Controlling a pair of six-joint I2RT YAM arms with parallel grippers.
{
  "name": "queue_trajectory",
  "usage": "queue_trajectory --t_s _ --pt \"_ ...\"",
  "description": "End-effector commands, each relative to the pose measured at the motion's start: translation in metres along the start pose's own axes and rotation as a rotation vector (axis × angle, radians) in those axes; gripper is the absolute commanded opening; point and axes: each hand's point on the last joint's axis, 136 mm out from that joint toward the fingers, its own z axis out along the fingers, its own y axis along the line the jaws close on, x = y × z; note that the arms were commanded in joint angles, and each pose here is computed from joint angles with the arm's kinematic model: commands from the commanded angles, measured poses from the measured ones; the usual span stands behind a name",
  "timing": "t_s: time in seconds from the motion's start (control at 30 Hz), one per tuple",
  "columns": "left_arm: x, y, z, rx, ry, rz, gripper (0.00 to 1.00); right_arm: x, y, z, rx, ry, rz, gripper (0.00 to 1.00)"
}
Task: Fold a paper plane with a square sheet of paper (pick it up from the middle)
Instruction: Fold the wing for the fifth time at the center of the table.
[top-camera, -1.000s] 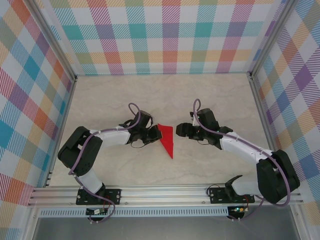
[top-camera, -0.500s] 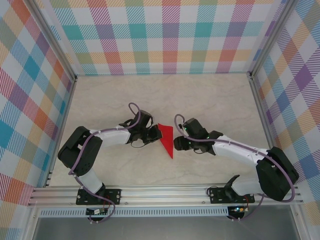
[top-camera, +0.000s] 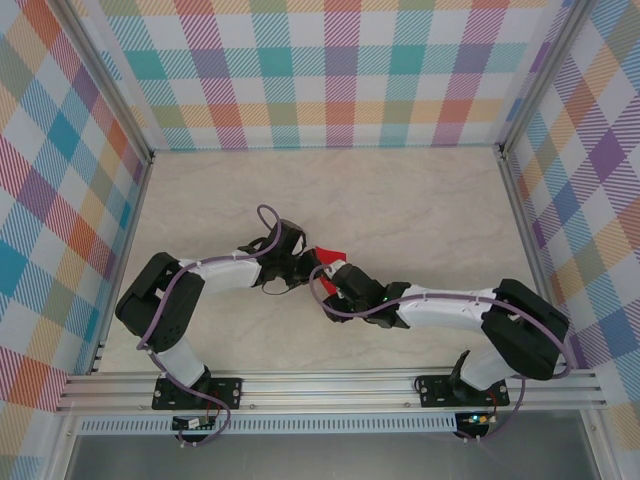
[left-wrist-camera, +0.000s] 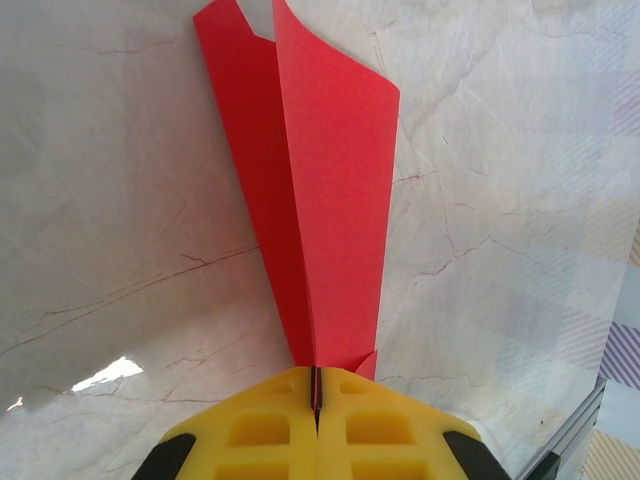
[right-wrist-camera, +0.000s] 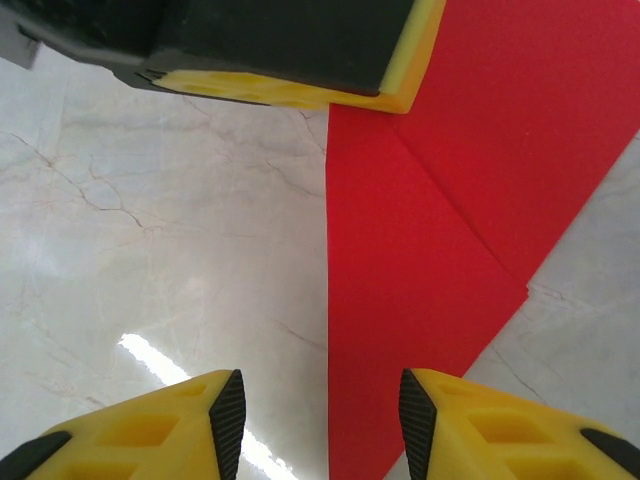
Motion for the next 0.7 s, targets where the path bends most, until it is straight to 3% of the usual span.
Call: queue_trajectory --t_s 0.0,0.67 --pt "-0.004 0.000 0.000 -0.008 0.002 -0.013 0.02 -0.005 -0.003 0.009 0.043 -0.037 -0.052 0.47" --pt "-0.003 0.000 0.002 -0.005 0.013 -0.018 0.02 -0.010 -0.011 0.022 0.124 -0.045 -0.099 0.38"
